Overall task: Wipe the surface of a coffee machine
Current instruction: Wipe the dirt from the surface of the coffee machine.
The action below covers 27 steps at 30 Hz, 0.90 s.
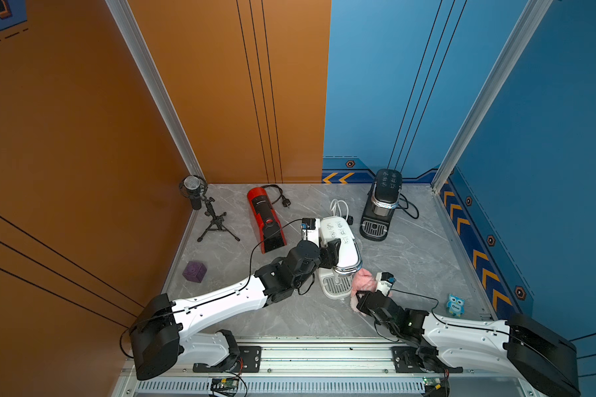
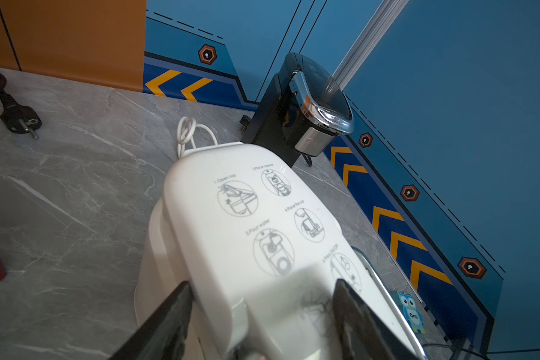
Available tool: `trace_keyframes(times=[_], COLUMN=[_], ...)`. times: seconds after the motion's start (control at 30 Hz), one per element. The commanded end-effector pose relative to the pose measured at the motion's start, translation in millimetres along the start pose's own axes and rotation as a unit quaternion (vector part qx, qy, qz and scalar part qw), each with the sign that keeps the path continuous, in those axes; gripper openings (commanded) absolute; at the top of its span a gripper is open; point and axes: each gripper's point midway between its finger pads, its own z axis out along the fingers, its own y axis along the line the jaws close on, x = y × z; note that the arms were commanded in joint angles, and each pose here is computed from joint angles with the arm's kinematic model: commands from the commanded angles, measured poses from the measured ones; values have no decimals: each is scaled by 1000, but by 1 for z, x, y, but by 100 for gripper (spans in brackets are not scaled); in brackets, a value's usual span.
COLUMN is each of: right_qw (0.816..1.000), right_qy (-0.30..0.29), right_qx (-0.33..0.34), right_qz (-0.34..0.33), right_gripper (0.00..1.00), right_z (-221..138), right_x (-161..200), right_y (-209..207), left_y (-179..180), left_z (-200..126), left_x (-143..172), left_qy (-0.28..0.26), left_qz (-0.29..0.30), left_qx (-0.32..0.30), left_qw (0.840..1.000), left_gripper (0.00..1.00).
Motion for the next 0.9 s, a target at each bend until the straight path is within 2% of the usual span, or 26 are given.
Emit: trace_keyframes(times=[0.0,0.13,0.37,0.53,0.73,0.87], right_qw=[999,1000,999,999,999,999], right_qy=[37,26,0,16,32,36], right_qx=[-10,13,28,20,11,29], right_qz=[11,11,34,28,26,22], right_gripper=[0,0,0,0,0,0], right_z=[-1,-7,-11,0,4,4], right_x=[26,35,23,14,26,34], right_y=[12,5,1,16,32,34], left_y=[56,58,64,69,77,83], left_z=[-5,-9,-11,-13,-16,-17], left_x=[103,99,99,92,83,83], left_qy=[169,164,165,160,152,152], left_qz=[86,86,84,83,71,66], left_qx=[-79,-79,-84,-85,-86,-90], left_qw=[979,979,979,980,982,982], left_gripper=[72,72,72,72,72,72])
